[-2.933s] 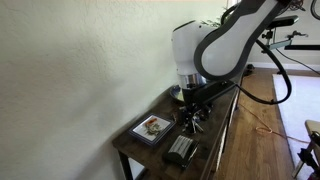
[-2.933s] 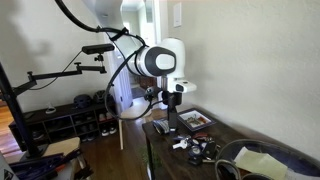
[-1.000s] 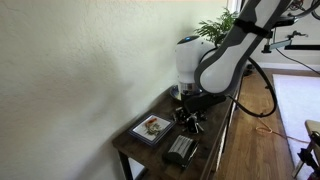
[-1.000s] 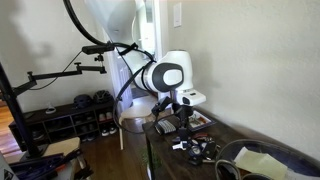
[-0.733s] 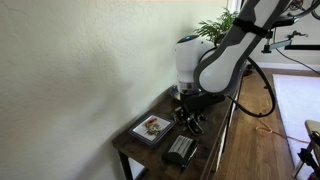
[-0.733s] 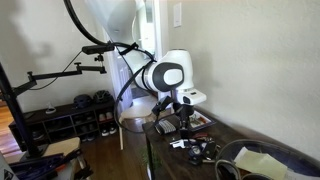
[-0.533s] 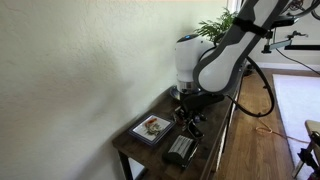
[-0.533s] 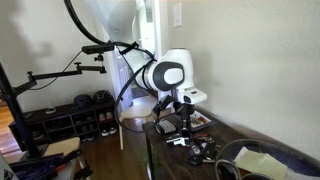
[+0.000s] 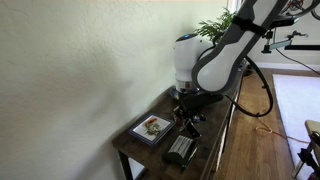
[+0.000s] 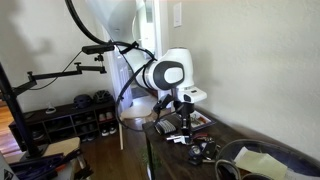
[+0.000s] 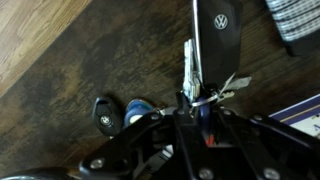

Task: Put the bunch of keys in top of the picture frame

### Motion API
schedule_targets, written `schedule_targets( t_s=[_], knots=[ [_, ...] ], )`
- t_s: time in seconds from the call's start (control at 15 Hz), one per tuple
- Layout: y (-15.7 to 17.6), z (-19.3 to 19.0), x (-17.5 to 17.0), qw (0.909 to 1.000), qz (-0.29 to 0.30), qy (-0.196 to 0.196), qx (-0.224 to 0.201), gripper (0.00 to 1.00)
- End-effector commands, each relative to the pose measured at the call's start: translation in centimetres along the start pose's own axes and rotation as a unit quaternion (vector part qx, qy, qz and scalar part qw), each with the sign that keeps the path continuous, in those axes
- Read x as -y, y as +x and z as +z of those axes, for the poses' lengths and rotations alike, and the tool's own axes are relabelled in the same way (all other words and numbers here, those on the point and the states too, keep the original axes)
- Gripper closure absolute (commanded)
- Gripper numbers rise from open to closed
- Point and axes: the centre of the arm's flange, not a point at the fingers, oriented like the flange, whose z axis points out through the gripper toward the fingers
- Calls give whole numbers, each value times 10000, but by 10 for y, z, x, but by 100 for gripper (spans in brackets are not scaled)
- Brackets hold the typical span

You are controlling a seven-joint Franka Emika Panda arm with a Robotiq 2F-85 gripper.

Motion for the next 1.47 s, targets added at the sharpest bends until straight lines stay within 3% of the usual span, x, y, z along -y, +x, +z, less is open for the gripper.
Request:
schedule_targets(
  t_s=[0.0, 0.93, 1.4],
  knots=[
    [-8, -14, 7, 10000, -9, 86, -5, 92],
    [-4, -84, 21, 9987, -228, 201, -397, 93],
    [6, -109, 63, 9968, -566, 299, -471, 93]
  ],
)
